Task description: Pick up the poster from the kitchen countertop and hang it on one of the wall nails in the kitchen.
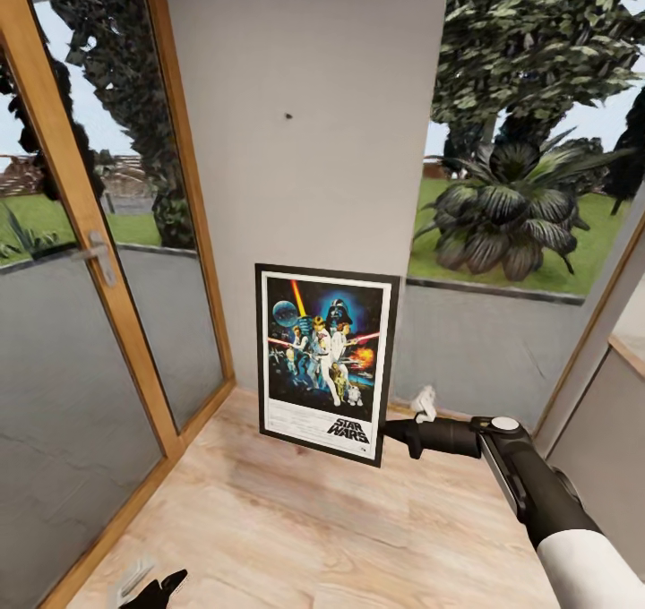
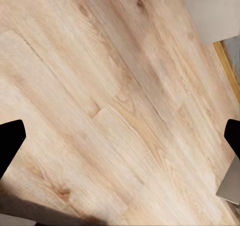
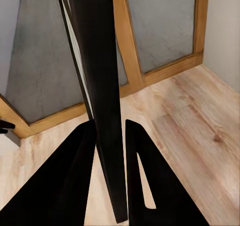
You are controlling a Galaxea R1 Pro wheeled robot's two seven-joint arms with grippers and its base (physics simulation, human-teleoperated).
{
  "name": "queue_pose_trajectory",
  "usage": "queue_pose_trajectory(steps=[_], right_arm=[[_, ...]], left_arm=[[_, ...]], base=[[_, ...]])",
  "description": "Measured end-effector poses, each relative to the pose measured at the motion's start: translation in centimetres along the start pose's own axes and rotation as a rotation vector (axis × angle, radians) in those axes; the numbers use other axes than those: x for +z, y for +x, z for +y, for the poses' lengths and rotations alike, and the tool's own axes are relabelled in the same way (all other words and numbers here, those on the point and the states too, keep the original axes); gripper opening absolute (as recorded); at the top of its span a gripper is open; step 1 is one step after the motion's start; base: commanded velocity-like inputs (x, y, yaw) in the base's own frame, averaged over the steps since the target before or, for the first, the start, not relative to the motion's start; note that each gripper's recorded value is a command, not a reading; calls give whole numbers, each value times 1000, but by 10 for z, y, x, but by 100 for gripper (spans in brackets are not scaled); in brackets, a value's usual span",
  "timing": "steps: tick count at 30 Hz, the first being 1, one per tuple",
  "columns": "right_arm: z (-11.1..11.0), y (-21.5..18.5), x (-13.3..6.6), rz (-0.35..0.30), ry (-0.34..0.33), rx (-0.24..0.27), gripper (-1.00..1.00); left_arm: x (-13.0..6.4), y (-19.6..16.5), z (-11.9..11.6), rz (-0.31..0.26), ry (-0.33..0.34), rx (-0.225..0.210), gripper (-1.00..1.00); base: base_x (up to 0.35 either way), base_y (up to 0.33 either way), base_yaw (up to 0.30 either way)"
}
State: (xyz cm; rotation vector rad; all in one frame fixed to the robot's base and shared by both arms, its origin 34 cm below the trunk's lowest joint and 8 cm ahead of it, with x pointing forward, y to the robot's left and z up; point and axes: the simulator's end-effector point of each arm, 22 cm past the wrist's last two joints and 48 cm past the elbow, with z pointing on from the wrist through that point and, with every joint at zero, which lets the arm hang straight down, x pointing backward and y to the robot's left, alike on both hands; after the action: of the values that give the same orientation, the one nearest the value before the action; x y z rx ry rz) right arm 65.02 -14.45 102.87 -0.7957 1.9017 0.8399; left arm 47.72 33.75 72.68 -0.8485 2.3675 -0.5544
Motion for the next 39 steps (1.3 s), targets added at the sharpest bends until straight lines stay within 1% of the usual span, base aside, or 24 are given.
queue_pose_trajectory(steps=[10,26,39], right_arm=[[0,0,0,0,0,0,-100],[0,0,0,1,0,1,-100],[0,0,0,0,0,1,-100]], left_arm=[[0,0,0,0,0,0,100],[0,0,0,1,1,0,100],[-2,-4,3,-3,-3,3,100]], base=[[235,284,-40],[227,290,-238],[202,305,-22]])
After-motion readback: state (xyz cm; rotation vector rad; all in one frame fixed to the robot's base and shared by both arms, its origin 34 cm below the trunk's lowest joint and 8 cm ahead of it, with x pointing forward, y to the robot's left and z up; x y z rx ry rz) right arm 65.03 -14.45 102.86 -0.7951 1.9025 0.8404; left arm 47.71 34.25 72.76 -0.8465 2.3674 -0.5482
